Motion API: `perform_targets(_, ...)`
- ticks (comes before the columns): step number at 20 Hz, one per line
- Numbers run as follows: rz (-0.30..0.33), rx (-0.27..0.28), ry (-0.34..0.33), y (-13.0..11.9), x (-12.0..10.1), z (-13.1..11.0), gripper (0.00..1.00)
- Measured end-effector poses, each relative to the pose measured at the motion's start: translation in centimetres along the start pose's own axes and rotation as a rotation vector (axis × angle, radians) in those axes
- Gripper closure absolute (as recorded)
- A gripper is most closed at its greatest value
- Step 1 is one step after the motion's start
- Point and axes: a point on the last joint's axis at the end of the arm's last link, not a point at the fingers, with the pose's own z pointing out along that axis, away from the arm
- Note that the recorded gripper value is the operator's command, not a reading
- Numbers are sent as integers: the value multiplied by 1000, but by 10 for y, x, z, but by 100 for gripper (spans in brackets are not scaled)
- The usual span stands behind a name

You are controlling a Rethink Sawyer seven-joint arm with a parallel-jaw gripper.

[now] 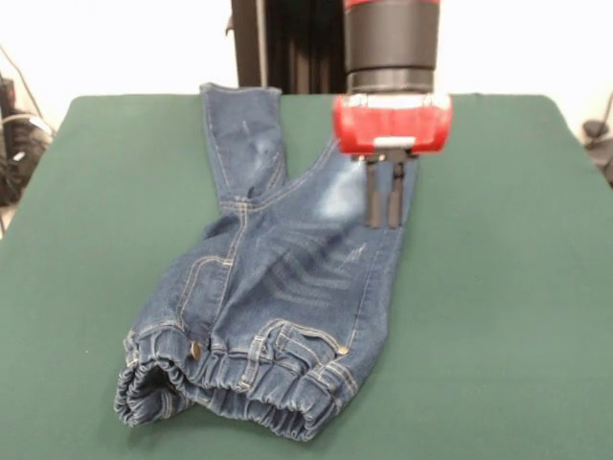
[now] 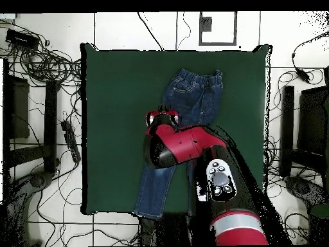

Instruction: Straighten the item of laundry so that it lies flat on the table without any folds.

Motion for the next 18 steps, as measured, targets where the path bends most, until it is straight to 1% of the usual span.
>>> perform_targets(8,73,9,47,-34,20,17,0)
perform_targets(12,89,1,49,-37,20,20,0)
perform_targets(18,108,-38,48,-26,19,26,0)
